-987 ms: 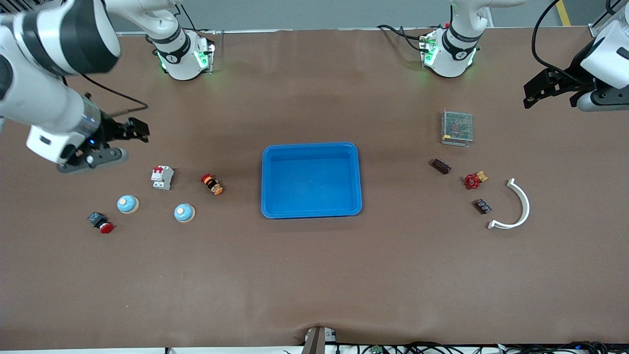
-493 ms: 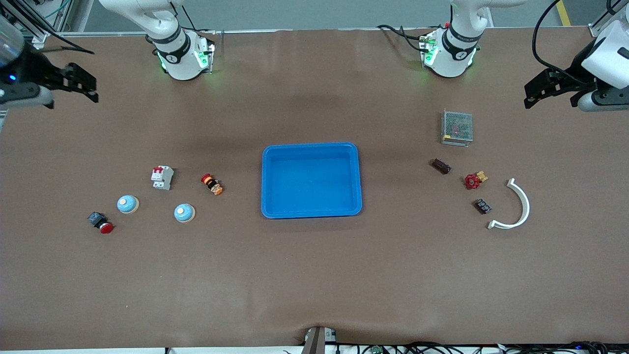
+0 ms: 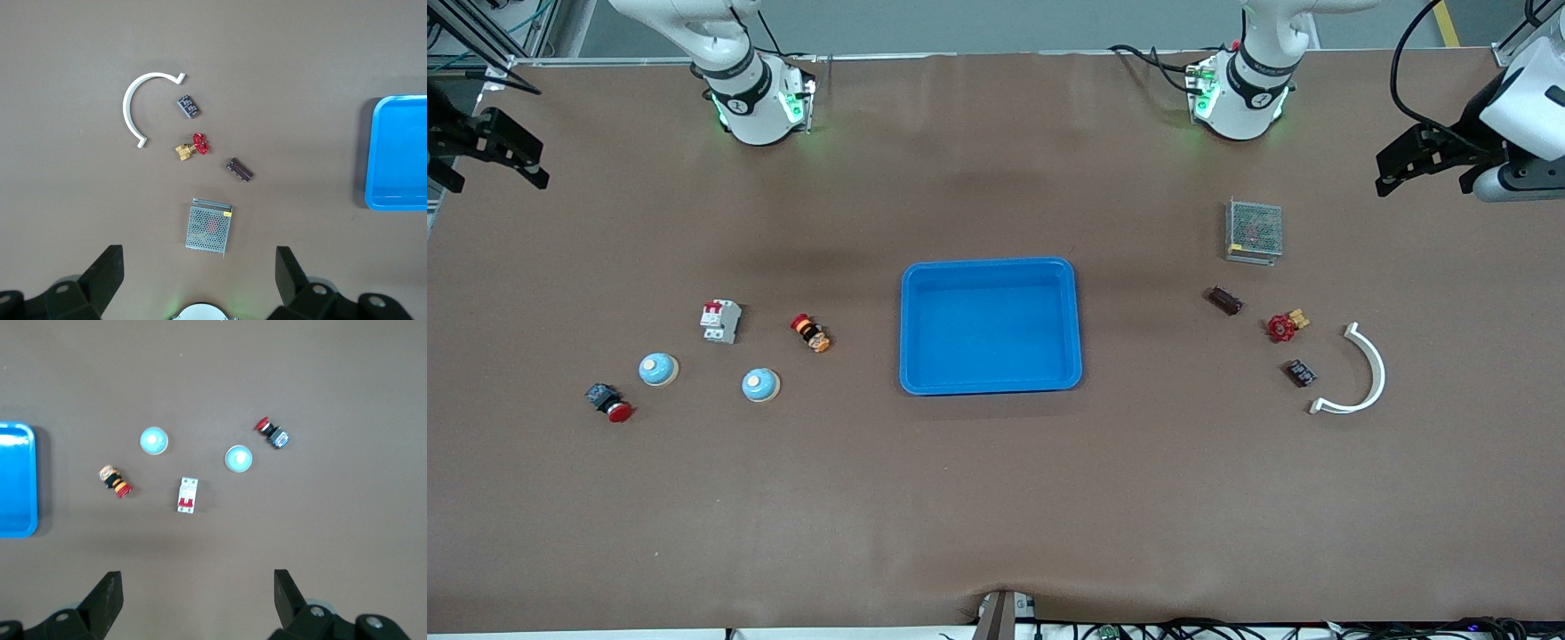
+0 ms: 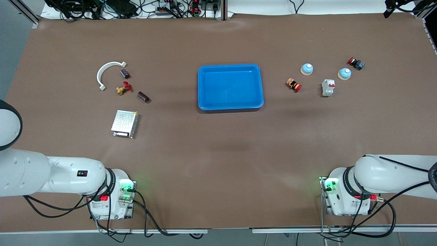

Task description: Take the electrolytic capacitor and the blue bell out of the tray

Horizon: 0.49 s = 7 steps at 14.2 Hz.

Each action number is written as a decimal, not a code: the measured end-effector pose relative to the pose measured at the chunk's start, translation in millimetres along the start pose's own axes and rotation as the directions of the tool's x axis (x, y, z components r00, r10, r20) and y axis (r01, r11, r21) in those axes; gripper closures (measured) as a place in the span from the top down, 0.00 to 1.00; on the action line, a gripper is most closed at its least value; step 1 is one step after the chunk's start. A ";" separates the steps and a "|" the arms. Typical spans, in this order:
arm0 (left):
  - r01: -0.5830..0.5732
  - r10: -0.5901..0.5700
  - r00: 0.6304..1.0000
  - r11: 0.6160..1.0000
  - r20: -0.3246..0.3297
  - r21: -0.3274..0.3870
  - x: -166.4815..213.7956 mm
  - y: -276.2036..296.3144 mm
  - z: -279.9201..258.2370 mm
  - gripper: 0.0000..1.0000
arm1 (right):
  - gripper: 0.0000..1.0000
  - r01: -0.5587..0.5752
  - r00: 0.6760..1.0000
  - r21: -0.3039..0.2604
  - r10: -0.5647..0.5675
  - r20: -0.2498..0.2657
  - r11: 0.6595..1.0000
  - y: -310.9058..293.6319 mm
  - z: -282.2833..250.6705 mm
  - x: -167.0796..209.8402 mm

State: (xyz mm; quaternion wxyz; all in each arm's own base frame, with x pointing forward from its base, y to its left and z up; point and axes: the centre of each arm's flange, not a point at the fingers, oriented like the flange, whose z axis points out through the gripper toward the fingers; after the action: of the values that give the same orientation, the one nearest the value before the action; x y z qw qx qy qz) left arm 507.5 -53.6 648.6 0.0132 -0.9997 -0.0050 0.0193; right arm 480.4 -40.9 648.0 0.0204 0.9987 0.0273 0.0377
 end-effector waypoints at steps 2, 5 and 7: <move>0.000 0.000 1.000 1.000 0.000 0.000 0.0 0.0 0.0 1.00 | 1.00 -0.004 1.000 -0.003 0.004 -0.021 1.000 2.0 -1.6 2.0; 0.000 0.000 1.000 1.000 0.000 0.000 0.0 0.0 -0.1 1.00 | 1.00 -0.008 0.999 -0.006 0.008 -0.042 1.000 -2.0 -8.4 5.6; 0.000 0.000 1.000 1.000 -0.001 0.000 0.0 0.0 -0.4 1.00 | 1.00 -0.038 0.998 -0.006 0.037 -0.052 0.999 -2.7 -12.6 10.8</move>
State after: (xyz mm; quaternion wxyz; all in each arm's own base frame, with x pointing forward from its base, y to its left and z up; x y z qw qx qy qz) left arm 507.5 -53.6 649.1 0.0131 -0.9997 -0.0053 0.0188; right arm 490.0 -37.1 661.3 0.0226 0.9976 0.0089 0.0642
